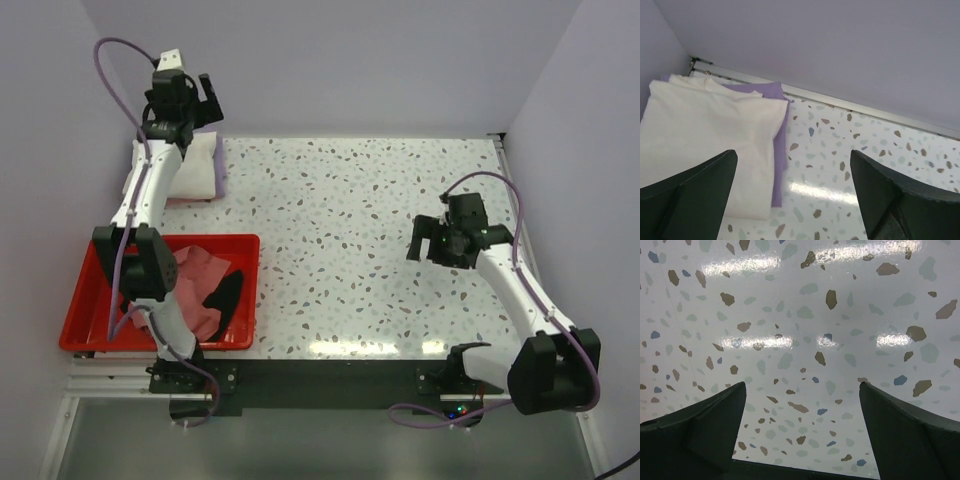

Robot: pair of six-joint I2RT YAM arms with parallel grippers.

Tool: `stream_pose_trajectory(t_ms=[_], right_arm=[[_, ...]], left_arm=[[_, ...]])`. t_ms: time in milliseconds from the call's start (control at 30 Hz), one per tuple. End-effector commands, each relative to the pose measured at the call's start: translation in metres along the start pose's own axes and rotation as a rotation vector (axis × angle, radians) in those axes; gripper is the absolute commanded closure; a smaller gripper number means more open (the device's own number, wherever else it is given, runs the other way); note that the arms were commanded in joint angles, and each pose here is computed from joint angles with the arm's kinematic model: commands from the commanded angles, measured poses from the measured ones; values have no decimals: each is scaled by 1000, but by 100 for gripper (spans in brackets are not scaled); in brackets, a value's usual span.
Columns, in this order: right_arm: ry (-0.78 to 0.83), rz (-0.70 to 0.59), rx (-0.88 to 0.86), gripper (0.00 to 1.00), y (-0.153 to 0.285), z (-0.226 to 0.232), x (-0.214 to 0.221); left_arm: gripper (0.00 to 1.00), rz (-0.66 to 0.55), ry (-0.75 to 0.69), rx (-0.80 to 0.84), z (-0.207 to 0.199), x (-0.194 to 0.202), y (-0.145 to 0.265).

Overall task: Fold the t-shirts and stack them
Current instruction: Reset both grippers

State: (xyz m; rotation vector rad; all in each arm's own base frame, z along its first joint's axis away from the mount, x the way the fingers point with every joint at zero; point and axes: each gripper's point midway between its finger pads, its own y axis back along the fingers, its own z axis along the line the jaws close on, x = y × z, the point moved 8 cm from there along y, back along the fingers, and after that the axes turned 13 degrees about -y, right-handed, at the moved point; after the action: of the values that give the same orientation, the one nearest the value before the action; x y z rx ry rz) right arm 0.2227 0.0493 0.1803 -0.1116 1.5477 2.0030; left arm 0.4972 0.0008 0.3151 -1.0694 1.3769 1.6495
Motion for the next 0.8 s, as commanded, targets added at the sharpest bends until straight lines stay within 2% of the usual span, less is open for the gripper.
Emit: stream_pose_trajectory(t_ms=[0, 33, 100, 133, 200, 233, 300, 333, 433, 600, 767], right_arm=[[17, -59, -61, 1, 12, 7, -8], [18, -62, -68, 1, 14, 8, -7], [20, -68, -82, 1, 17, 8, -7], [19, -74, -88, 1, 19, 8, -6], [18, -87, -100, 1, 22, 9, -5], [14, -97, -108, 1, 24, 9, -4], [10, -113, -116, 1, 26, 9, -4], [9, -131, -124, 1, 30, 9, -4], [5, -181, -122, 1, 36, 8, -6], [-42, -248, -105, 1, 39, 1, -1], [-81, -296, -106, 1, 41, -6, 10]], left_arm=[[0, 31, 196, 70, -9, -3, 58], [0, 109, 196, 86, -16, 30, 62], [0, 93, 218, 98, -28, 47, 81], [0, 121, 229, 67, -37, 74, 101], [0, 108, 240, 57, -44, 90, 128], [0, 191, 214, 69, -57, 125, 138], [0, 220, 204, 65, -63, 145, 163], [0, 278, 173, 49, -73, 174, 176], [0, 312, 135, 119, -86, 206, 210], [0, 274, 151, 229, -89, 214, 250], [0, 249, 158, 219, -81, 212, 259]])
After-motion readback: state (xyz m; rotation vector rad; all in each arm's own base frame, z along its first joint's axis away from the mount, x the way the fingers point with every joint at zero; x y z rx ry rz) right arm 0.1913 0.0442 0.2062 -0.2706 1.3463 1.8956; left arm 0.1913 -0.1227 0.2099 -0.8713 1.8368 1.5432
